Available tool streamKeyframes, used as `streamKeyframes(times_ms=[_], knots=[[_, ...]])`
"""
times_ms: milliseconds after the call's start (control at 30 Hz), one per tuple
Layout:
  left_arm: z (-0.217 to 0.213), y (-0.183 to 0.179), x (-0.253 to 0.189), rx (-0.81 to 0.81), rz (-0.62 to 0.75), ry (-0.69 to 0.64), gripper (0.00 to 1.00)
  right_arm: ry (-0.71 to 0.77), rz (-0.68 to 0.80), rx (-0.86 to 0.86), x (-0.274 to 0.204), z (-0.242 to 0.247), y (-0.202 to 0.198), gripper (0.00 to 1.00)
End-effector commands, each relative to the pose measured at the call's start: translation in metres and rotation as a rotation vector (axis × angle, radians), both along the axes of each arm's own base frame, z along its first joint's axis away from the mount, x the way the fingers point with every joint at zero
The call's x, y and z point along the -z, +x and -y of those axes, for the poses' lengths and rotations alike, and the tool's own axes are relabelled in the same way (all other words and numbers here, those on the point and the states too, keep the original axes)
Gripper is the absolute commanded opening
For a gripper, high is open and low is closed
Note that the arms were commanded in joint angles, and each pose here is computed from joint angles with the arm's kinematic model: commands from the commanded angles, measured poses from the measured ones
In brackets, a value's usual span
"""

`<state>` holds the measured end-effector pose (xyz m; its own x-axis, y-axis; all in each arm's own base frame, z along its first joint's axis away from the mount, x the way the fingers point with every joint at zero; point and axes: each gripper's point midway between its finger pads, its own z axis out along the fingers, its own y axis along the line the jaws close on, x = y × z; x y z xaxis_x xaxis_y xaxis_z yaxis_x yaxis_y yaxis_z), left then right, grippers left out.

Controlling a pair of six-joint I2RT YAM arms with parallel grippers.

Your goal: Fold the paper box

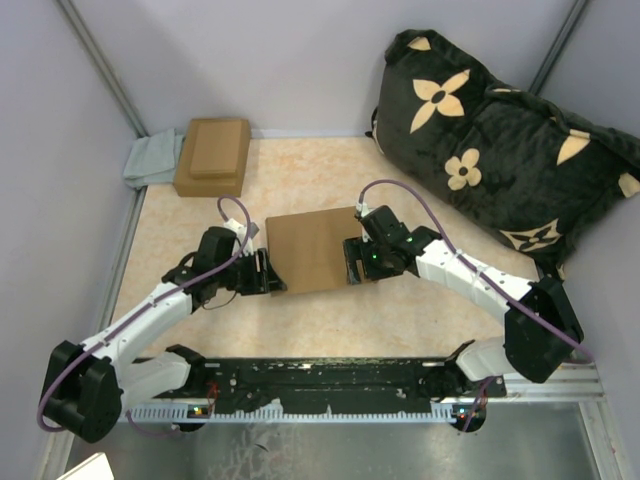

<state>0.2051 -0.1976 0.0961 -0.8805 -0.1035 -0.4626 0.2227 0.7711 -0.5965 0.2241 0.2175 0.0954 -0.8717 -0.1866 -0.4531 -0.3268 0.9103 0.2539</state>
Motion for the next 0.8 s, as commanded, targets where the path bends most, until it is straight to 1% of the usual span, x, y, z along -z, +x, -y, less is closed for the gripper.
streamKeyframes(times_ms=[0, 433, 767], knots=[[0.007, -0.001, -0.015, 0.040, 0.043, -0.038, 0.57, 0.099, 0.055, -0.048, -0.031, -0.020, 0.006, 0.77], [0.010, -0.002, -0.020, 0.056, 0.042, -0.059, 0.57, 0.017, 0.079, -0.006, -0.027, -0.003, 0.010, 0.75], [0.014, -0.005, -0.031, 0.075, 0.050, -0.094, 0.57, 0.058, 0.068, -0.021, -0.035, -0.009, 0.006, 0.76]])
